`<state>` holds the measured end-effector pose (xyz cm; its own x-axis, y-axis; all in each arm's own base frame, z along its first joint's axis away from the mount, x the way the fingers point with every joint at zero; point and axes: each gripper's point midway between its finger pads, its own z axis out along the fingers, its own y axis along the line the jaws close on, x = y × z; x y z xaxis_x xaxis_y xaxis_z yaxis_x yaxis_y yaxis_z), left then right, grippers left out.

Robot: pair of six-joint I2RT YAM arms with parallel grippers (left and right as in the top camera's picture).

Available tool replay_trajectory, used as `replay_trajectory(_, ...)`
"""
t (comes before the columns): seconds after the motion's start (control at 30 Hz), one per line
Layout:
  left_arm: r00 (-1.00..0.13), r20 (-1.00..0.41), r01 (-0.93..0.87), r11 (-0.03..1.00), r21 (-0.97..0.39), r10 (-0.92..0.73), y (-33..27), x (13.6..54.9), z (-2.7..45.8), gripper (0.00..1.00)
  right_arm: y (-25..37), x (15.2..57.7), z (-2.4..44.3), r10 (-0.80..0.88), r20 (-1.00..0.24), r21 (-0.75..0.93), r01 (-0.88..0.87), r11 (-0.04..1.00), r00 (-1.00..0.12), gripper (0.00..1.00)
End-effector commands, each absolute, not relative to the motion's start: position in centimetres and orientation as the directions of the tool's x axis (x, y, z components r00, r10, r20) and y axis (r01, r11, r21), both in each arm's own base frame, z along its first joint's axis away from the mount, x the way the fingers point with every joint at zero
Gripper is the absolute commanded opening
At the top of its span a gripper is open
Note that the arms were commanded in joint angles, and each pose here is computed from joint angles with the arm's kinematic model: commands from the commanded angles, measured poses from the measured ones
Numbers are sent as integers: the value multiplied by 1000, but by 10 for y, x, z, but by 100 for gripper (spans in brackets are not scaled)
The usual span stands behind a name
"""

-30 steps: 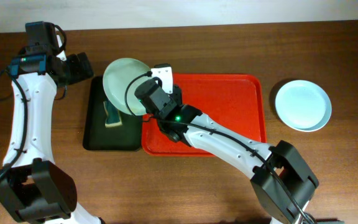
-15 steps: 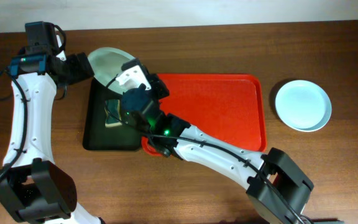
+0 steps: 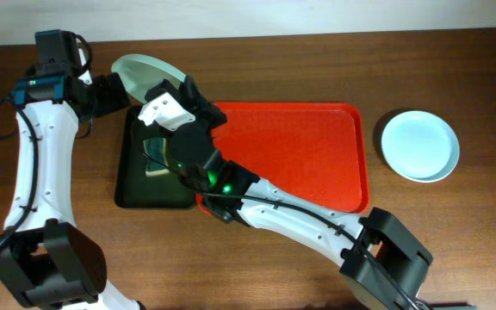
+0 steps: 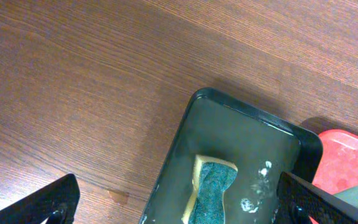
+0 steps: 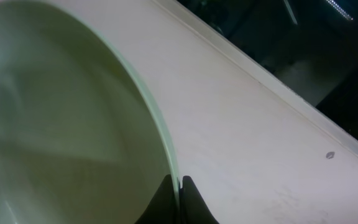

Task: Clean dirty plates on tray and stack at the side
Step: 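Lift the plate with the right gripper and tip it over the trays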

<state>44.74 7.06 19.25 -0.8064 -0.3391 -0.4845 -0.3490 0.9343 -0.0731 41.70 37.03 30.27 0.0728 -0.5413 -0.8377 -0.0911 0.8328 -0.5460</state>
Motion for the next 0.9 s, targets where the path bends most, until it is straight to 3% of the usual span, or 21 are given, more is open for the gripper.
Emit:
replay_trajectory(0.0, -806, -482, -355, 932, -72, -344, 71, 448, 190, 99, 374, 414, 310, -502, -861, -508, -87, 857, 82, 4)
replay_trajectory(0.33, -806, -482, -355, 932, -72, -344, 71, 448, 190, 99, 374, 414, 309, -503, -861, -509, -89, 856, 78, 4)
replay_trajectory(0.5, -806, -482, -355, 932, -72, -344, 71, 448, 190, 99, 365, 422, 301, -411, -911, -412, -89, 907, 36, 4)
replay_trajectory(0.7, -806, -482, -355, 932, -72, -344, 71, 448, 190, 99, 319, 451, 246, -172, -965, -169, -33, 985, -196, 4)
replay_trajectory(0.87, -806, -482, -355, 932, -72, -344, 71, 448, 190, 99, 308, 458, 176, -4, -862, 88, -158, 984, -506, 4)
